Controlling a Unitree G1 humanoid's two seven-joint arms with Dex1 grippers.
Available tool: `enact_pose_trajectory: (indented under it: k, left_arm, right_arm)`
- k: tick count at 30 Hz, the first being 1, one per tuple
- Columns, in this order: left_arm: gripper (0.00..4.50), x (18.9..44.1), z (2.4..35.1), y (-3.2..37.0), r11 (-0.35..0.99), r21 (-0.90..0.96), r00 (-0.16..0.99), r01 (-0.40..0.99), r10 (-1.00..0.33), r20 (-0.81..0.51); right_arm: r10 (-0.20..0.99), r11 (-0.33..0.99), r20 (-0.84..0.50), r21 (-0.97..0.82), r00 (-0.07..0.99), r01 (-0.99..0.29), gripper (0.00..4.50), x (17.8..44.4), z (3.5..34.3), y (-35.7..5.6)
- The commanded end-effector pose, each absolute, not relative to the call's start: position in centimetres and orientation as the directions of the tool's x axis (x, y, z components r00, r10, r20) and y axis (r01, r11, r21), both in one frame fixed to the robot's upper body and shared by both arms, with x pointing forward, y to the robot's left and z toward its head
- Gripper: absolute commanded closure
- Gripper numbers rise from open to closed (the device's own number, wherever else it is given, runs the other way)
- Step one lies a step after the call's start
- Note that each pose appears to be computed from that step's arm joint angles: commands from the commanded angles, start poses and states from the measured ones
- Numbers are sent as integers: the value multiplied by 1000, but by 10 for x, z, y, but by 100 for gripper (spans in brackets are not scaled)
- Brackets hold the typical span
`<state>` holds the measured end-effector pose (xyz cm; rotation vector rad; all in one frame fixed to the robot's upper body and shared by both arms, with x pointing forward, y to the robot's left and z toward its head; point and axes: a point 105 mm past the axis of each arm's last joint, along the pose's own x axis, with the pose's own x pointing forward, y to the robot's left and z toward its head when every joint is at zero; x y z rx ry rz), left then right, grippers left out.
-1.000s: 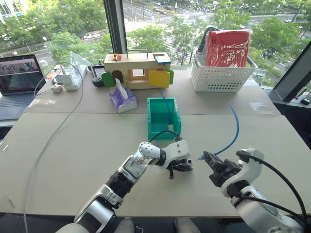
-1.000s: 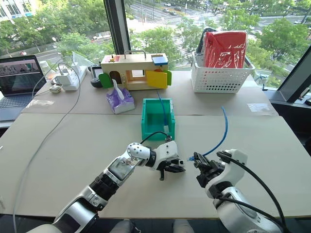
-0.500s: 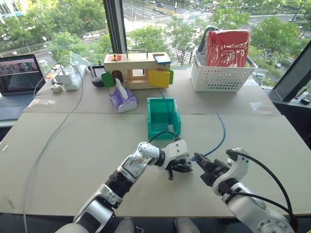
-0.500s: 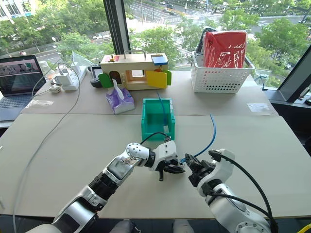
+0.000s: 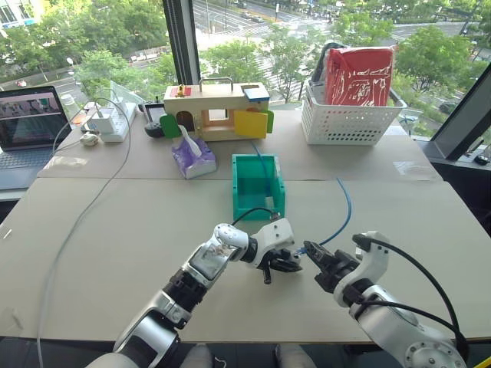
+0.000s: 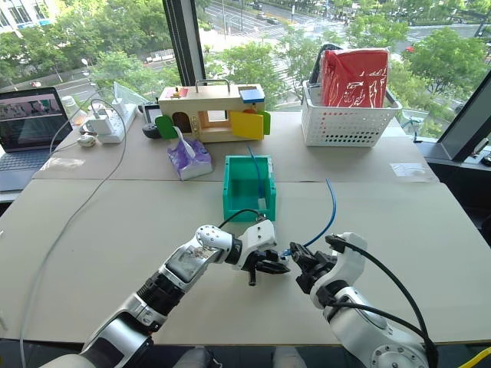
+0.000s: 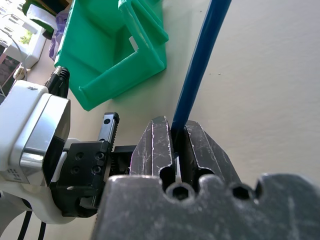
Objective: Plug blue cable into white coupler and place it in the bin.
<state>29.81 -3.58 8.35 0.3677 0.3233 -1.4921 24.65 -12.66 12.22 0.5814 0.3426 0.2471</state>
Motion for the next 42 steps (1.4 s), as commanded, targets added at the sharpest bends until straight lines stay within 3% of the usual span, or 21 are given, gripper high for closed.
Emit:
enact_pose_trajectory:
  k: [1, 42]
  left_arm:
    - [383, 292, 96, -43, 10, 58, 32, 998, -924, -382]
    - [383, 291, 102, -52, 30, 51, 45, 998, -943, -331]
  right_arm:
    - [361, 813, -274, 561, 891, -157, 450, 242, 117, -120]
    - [332, 901, -304, 382, 893, -205, 450, 243, 129, -128]
